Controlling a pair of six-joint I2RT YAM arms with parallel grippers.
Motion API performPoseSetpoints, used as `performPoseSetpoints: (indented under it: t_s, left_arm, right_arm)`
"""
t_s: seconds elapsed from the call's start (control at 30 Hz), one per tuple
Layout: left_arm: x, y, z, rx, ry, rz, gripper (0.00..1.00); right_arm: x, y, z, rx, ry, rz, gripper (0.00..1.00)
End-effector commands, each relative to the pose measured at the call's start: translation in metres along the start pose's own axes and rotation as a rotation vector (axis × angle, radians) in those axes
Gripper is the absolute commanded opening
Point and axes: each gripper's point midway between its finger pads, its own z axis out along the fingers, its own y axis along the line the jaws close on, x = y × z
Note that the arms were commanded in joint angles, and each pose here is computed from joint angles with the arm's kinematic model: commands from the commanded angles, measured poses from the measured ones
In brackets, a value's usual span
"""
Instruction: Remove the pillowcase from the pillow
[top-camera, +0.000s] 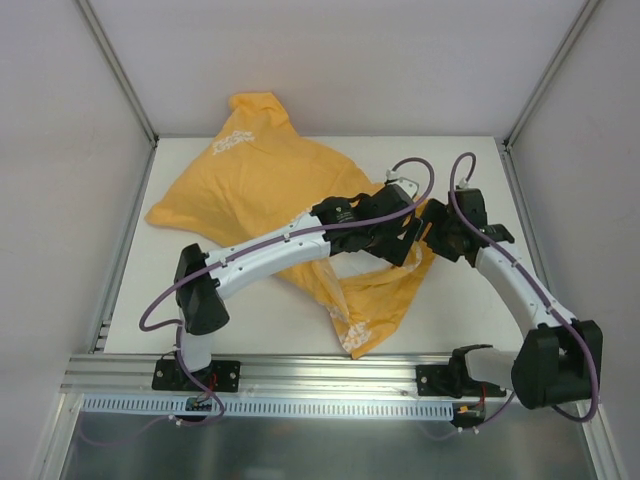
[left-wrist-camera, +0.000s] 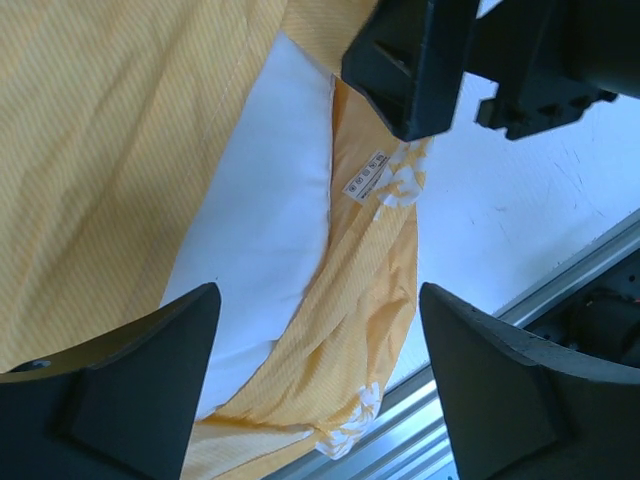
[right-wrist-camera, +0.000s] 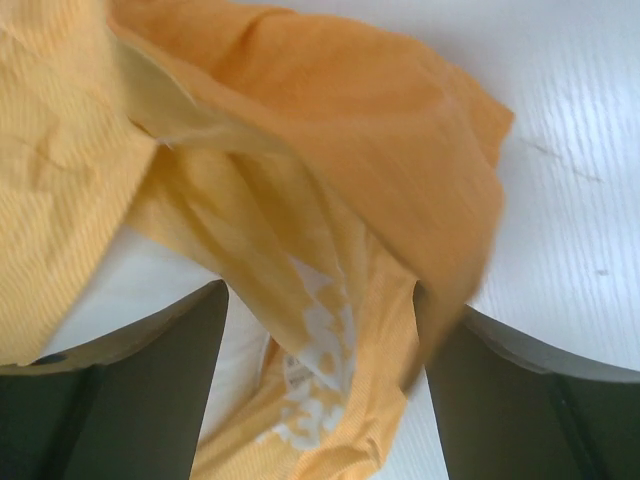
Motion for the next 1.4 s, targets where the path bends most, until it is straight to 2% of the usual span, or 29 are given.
performPoseSetpoints:
  t_s: [0.0,0.07,0.17,0.2,0.23,0.3,0.33,0.43,0.57,0.73,0.97,1.1,1.3,1.37]
  left_arm:
    - [-0.006,0.018,-0.002,-0.056,-0.026,-0.044,0.85]
    - [0.006,0.035,0.009,-0.103,0.007,-0.062,0.86]
    - [0.024,0.054,0.020,-0.163,0.058,-0.072,0.87]
    - [0.029,0.058,0.022,-0.180,0.071,-0.069,0.87]
    - [0.039,0.063,0.025,-0.198,0.094,-0.064,0.86]
    - [0.044,0.068,0.027,-0.218,0.104,-0.068,0.85]
    - [0.049,0.070,0.028,-0.224,0.115,-0.069,0.84]
    - [0.053,0.078,0.031,-0.246,0.125,-0.079,0.84]
    - [0.056,0.092,0.036,-0.281,0.136,-0.097,0.99]
    - [0.049,0.092,0.036,-0.267,0.129,-0.107,0.98]
    - [0.039,0.063,0.040,-0.188,0.124,-0.044,0.90]
    - [0.045,0.047,0.039,-0.148,0.138,-0.037,0.85]
    - [0.055,0.013,0.032,-0.131,0.115,0.030,0.95]
    - [0.052,0.010,0.031,-0.186,0.068,0.050,0.96]
  right_arm:
    - [-0.024,0.025,0.010,-0.075,-0.023,-0.051,0.79]
    - [-0.031,0.018,0.024,-0.016,-0.004,-0.061,0.79]
    - [-0.045,-0.001,0.037,0.047,-0.005,0.001,0.62]
    - [-0.046,-0.007,0.039,0.061,-0.003,0.024,0.52]
    - [-0.049,-0.013,0.041,0.073,-0.005,0.046,0.35]
    - [-0.052,-0.024,0.044,0.094,-0.005,0.077,0.17]
    - [-0.050,-0.026,0.044,0.095,0.001,0.082,0.01]
    - [-0.044,-0.022,0.043,0.060,0.009,0.083,0.01]
    - [-0.024,-0.022,0.040,0.010,0.022,0.101,0.01]
    - [0.028,-0.032,0.035,-0.025,0.082,0.119,0.01]
    - [0.103,0.007,0.015,-0.185,0.161,0.086,0.01]
    - [0.101,0.012,0.004,-0.224,0.121,0.114,0.01]
    - [0.069,0.019,-0.018,-0.278,0.044,0.150,0.01]
    - [0.065,0.022,-0.020,-0.295,0.046,0.167,0.01]
